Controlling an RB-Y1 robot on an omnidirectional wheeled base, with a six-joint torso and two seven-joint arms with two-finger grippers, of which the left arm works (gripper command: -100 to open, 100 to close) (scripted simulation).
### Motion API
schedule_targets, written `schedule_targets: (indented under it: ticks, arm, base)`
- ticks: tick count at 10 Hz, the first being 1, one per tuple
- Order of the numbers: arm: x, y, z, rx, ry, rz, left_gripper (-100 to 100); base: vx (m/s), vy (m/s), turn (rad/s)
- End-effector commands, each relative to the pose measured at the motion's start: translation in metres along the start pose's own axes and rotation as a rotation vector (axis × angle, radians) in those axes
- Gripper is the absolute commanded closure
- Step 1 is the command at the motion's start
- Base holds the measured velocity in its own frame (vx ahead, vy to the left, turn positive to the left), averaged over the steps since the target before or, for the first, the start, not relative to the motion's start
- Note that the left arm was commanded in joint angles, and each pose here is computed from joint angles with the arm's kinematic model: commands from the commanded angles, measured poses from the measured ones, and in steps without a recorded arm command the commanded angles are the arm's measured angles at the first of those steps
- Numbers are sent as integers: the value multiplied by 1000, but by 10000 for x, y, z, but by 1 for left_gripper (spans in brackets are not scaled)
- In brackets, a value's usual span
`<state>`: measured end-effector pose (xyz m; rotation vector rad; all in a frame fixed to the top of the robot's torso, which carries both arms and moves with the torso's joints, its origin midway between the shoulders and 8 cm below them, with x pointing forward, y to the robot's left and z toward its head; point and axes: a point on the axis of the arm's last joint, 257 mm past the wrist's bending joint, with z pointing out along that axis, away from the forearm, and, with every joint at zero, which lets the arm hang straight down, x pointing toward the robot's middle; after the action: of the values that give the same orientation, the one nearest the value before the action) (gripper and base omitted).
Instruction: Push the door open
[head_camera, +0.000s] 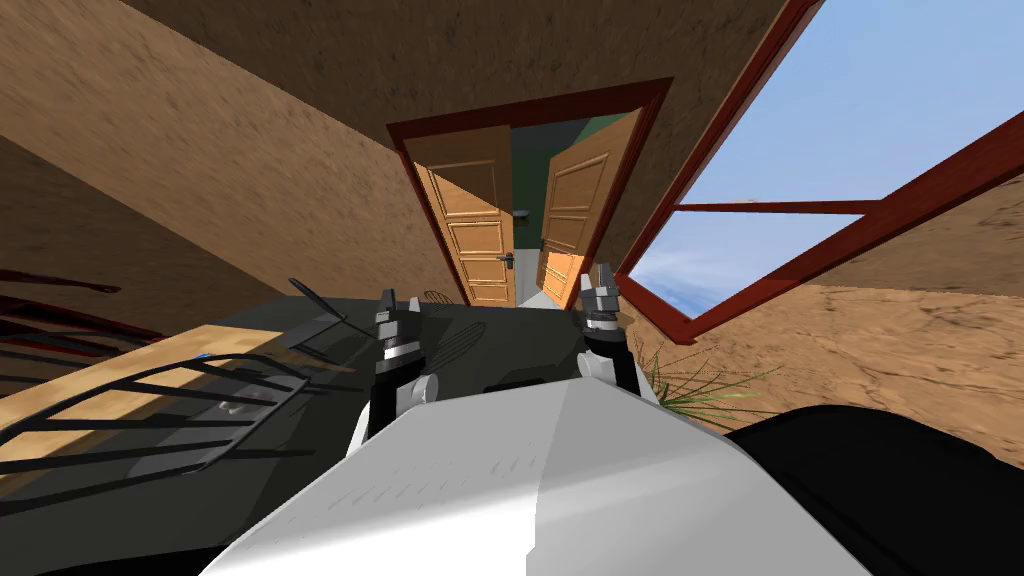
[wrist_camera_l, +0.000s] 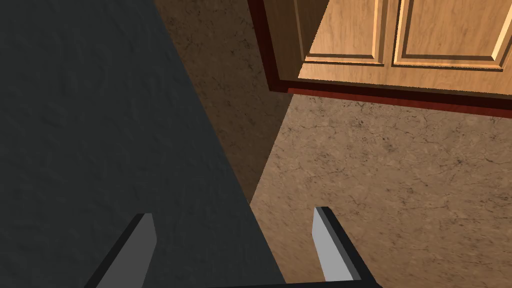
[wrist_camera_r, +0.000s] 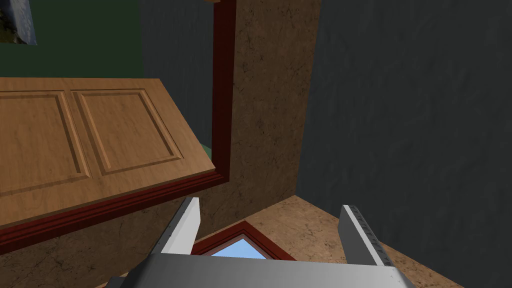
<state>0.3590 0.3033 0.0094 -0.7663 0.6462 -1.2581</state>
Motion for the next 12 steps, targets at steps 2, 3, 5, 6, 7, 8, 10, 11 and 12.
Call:
schedule_targets:
  ticks: [2,3,5,6,7,8,10,11,12]
  arm:
    - [46,194,18,-22,16,-9,-100]
    - [66,284,26,-33,23,-12,-100]
    - [93,403,37,-47,31,-17,-100]
    - [107,467,43,-54,35,-20,-100]
    - [120,530,48,-62,39,-23,-100]
    - [134,594,54,-69,43,-25,-100]
    - [167,750,67,-88,52,-31,-100]
    - [183,827,74,-98,57,-34,-100]
    - [199,903,80,-107,61,-37,-100]
  base:
    - [73,-44,-40]
    - [143,12,-48]
    - [101,5,-32]
    - [86,-14,-30]
    - [89,-13,-31]
    - [81,-12,-30]
    - [76,-16,-38]
    - [94,2,-39]
    - [96,-11,-41]
